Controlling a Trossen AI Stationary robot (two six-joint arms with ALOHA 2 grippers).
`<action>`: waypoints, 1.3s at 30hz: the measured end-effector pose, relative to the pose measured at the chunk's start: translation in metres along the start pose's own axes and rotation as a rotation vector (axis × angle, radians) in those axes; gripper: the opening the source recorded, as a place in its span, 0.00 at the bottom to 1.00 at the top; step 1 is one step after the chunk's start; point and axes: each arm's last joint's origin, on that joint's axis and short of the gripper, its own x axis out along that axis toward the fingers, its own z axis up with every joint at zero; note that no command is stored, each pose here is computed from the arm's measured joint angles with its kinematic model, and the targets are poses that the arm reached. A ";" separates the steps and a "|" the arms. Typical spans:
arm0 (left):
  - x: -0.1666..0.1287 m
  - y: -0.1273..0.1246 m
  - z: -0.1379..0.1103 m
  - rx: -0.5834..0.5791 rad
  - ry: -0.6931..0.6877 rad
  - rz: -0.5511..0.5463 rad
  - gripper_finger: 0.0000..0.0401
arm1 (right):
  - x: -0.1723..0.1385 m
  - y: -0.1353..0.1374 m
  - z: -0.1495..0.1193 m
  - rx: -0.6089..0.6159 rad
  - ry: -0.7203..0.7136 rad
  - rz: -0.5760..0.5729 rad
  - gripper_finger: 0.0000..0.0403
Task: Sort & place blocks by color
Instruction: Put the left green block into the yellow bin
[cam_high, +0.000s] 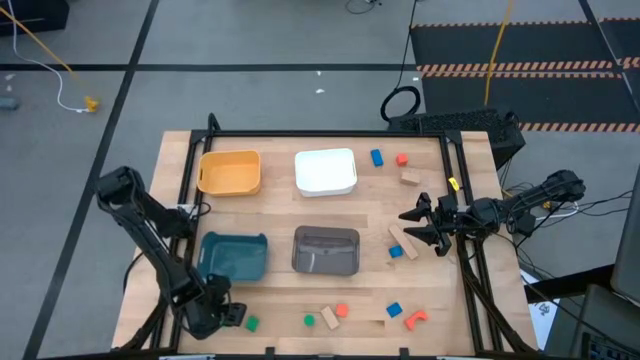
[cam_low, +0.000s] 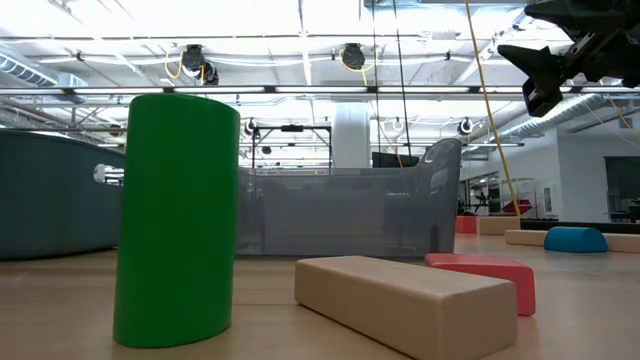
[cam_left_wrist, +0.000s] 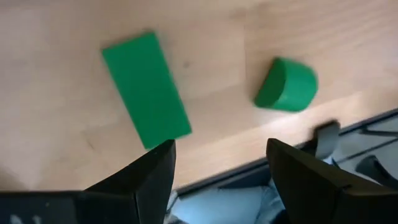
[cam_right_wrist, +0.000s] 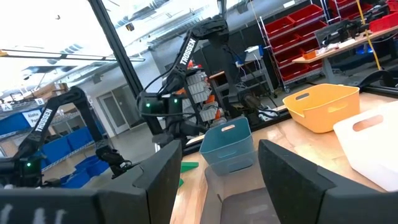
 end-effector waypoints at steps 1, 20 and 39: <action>0.000 0.000 -0.001 -0.005 0.008 -0.004 0.62 | 0.000 0.000 0.000 0.000 0.000 0.000 0.52; 0.000 0.009 0.006 -0.174 -0.037 0.136 0.62 | 0.000 0.000 0.000 0.000 0.000 0.000 0.52; 0.034 0.011 0.006 -0.217 -0.070 0.190 0.62 | 0.000 0.000 0.000 0.000 0.000 0.000 0.52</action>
